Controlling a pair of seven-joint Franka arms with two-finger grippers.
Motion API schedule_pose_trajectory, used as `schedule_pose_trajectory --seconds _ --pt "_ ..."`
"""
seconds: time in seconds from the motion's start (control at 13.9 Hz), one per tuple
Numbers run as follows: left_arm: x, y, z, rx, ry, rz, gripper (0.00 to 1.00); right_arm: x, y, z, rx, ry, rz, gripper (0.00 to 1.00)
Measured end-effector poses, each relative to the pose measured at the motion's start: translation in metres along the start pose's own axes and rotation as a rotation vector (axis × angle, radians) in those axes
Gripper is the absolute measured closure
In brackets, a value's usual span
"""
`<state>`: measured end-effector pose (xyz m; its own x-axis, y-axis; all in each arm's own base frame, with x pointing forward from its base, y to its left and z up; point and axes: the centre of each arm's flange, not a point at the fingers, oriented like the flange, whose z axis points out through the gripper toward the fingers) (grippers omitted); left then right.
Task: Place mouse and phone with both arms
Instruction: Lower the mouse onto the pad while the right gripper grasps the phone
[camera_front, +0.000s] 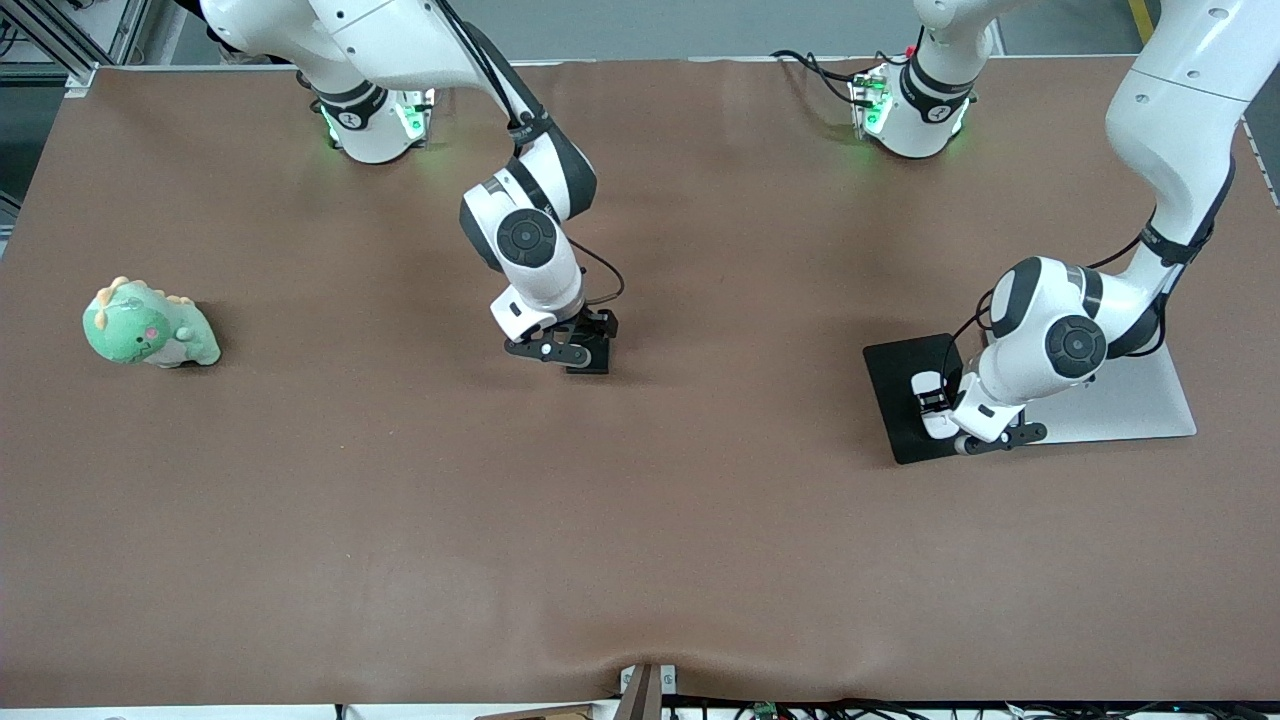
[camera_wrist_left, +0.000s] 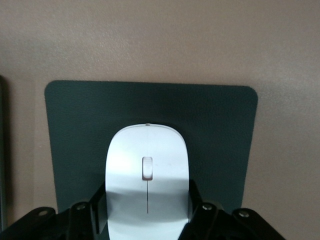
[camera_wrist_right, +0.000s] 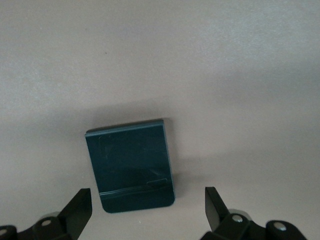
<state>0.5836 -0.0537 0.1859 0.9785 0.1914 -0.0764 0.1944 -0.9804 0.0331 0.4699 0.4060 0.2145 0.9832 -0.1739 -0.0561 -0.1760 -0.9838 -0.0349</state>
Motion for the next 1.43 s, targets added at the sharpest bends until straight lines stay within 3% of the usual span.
schedule_pose_trajectory --seconds 0.43,0.72,1.08,1.29,1.43 --pt "-0.003 0.001 0.007 -0.004 -0.010 0.003 0.35 0.005 -0.009 0.015 0.011 0.018 -0.005 0.00" --pt "0.002 0.003 0.001 -0.011 0.010 0.002 0.01 0.007 -0.010 0.024 0.019 0.030 -0.006 0.00" --pt "0.019 0.012 -0.068 0.000 0.132 0.015 0.00 0.006 -0.013 0.032 0.022 0.036 -0.010 0.00" --pt "0.026 0.021 -0.134 0.067 0.136 0.024 0.00 0.004 -0.013 0.039 0.020 0.035 -0.013 0.00" --pt "0.029 0.030 -0.188 0.109 0.143 0.044 0.00 0.004 -0.014 0.040 0.020 0.035 -0.015 0.19"
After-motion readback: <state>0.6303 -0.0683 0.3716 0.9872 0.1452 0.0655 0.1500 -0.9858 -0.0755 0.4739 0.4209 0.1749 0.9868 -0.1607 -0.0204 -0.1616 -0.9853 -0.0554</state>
